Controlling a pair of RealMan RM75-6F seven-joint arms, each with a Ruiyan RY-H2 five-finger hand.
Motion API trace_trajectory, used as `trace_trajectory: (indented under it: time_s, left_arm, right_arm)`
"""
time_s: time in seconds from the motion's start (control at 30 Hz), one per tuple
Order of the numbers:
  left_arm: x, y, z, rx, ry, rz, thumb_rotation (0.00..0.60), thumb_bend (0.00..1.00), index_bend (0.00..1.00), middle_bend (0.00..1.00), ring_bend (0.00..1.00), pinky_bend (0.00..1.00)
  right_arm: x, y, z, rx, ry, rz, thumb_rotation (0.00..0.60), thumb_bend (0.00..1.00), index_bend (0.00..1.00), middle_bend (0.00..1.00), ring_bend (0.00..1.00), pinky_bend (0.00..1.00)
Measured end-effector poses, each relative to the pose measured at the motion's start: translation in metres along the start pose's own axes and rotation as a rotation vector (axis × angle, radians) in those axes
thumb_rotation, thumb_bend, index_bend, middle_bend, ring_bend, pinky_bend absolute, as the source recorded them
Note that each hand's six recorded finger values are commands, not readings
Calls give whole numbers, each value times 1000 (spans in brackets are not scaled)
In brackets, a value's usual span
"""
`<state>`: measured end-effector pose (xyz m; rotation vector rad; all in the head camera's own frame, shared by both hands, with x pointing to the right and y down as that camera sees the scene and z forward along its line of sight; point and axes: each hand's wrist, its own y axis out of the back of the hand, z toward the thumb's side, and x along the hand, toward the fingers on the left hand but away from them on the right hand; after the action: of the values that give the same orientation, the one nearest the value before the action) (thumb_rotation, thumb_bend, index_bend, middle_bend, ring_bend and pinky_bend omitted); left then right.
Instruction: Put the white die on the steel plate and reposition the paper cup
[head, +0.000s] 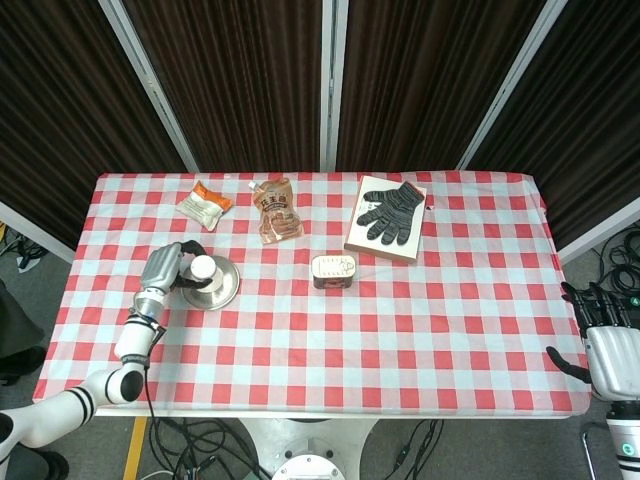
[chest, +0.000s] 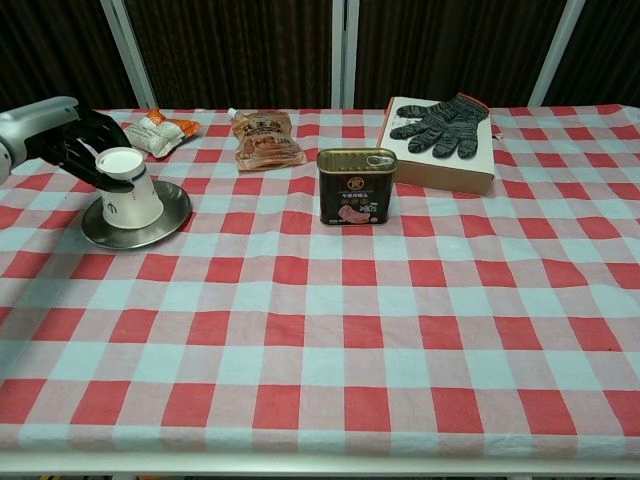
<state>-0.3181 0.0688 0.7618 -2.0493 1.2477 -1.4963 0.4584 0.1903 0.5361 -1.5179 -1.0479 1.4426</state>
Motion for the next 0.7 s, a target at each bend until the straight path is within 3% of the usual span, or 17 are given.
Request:
trace_trajectory:
  time_s: [0.17, 0.37, 0.57, 0.7]
  left_arm:
    - [-6, 1, -15, -34, 46, 23, 600, 258, 587, 455, 315, 246]
    - [-14, -10, -4, -88, 13, -10, 600, 256, 587, 455, 315, 246]
    - [-18, -20, 12, -82, -46, -23, 600, 256, 587, 455, 315, 246]
    - [-13, -14, 4, -39, -28, 2, 600, 256, 587, 455, 315, 245]
  right_arm:
    - [1, -1, 0, -3, 6, 1, 600, 111, 39, 221, 0, 110]
    - [2, -2, 0, -6, 8, 5, 600, 111, 39, 221, 0, 110]
    - [2, 0, 2, -1, 9, 1, 600, 110, 39, 222, 0, 111]
    - [1, 1, 2, 0, 8, -1, 600, 110, 39, 222, 0, 111]
